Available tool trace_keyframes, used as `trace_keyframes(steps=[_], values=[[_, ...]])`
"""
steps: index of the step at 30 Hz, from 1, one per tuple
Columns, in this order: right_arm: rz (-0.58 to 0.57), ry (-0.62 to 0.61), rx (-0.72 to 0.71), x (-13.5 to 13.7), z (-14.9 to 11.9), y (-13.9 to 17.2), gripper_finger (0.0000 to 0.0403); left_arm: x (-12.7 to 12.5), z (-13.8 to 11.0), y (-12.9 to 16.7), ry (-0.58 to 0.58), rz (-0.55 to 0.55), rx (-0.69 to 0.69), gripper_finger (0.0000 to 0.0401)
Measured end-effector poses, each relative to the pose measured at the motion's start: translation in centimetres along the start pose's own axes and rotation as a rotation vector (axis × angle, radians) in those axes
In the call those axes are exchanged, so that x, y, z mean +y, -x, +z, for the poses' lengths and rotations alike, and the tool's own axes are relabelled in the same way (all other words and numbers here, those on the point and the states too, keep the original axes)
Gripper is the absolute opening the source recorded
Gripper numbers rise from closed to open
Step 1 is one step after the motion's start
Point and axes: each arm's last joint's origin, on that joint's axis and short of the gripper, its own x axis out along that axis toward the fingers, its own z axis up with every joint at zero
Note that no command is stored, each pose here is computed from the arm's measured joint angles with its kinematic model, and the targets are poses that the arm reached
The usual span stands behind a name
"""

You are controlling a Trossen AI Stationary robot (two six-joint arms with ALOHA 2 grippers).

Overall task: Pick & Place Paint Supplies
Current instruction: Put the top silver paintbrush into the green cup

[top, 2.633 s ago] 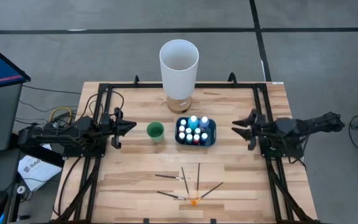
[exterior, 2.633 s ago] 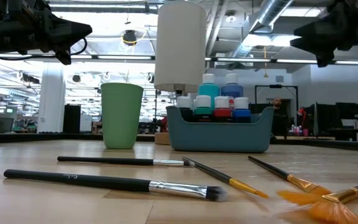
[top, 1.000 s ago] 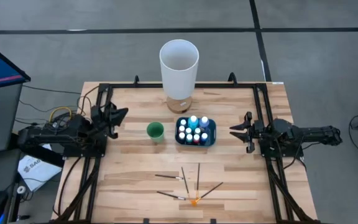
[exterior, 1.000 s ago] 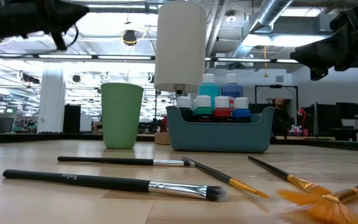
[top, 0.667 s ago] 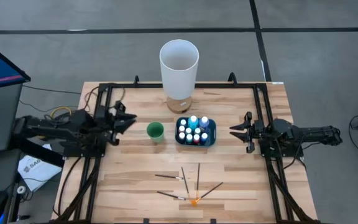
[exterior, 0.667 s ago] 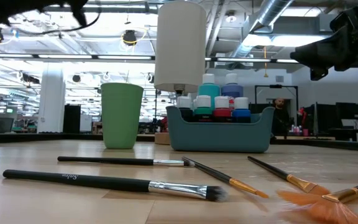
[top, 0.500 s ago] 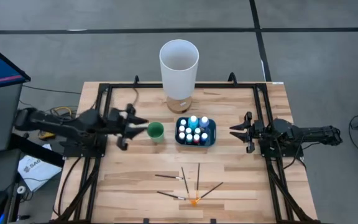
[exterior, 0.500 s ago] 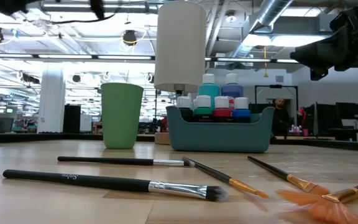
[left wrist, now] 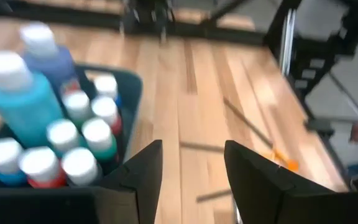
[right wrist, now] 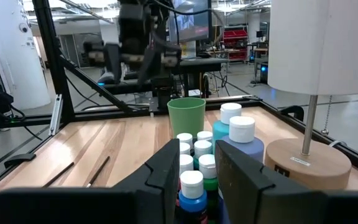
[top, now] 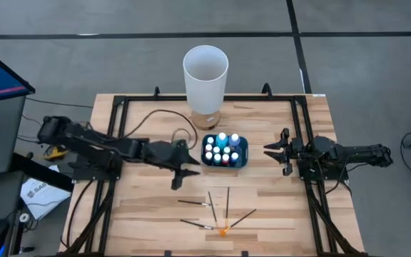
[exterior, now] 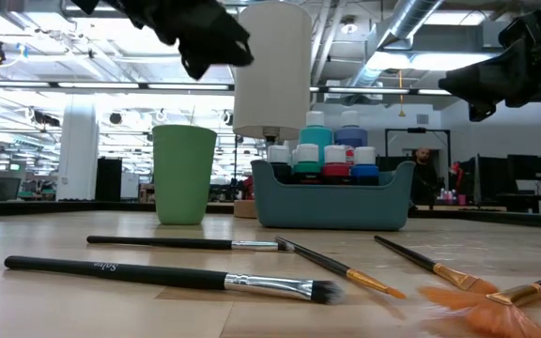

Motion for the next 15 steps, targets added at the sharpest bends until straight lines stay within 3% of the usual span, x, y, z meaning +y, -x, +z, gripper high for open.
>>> trace_keyframes(steps=[10, 15], values=[[0.0, 0.0, 0.0, 0.0, 0.0, 0.0, 0.0098, -0.5, -2.2, -3.6, 0.057, 0.031, 0.147, 0.0163], [0.0, 0.0, 0.0, 0.0, 0.0, 0.0, 0.0098, -2.2, -1.6, -4.8, 0.03, 0.0, 0.182, 0.0163]])
